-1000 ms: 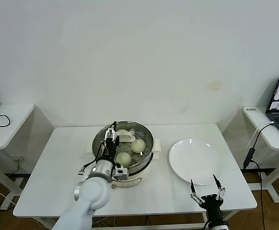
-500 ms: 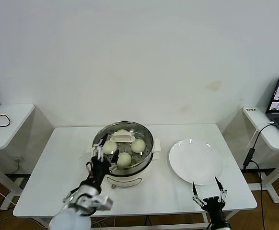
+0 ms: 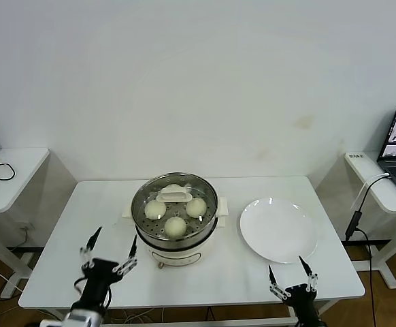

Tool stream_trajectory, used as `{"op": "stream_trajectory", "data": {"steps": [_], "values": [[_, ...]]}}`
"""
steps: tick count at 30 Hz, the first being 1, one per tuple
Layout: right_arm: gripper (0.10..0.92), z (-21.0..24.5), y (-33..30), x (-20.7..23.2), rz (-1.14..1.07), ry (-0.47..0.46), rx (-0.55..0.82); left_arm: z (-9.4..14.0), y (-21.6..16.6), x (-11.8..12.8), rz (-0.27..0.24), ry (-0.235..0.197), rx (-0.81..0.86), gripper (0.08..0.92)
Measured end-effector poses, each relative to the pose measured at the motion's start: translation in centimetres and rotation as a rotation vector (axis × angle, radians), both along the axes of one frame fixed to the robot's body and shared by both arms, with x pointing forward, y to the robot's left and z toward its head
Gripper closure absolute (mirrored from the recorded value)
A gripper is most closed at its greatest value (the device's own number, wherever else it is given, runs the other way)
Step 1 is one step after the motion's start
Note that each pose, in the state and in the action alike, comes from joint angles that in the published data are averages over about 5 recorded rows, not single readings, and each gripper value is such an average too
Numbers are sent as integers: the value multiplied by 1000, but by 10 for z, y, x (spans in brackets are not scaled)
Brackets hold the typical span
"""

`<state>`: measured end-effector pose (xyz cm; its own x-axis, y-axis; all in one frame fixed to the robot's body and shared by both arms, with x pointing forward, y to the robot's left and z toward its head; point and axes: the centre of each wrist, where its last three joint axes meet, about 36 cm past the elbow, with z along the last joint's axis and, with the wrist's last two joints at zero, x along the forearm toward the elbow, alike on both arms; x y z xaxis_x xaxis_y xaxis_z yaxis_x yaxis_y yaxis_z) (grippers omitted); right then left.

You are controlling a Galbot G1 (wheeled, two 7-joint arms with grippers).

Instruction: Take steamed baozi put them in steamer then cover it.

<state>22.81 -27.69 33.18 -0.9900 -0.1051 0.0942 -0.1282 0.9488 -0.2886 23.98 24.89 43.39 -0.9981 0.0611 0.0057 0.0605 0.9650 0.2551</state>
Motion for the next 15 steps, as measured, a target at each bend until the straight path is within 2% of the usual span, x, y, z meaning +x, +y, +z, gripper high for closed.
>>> {"op": "stream_trajectory", "data": {"steps": [7,15], "values": [[199,14,2,-2,29,90,38,-25,14,-32,94,50,-136,177],[200,27,10,-7,66,196,64,-36,20,-52,150,66,-184,177]]}}
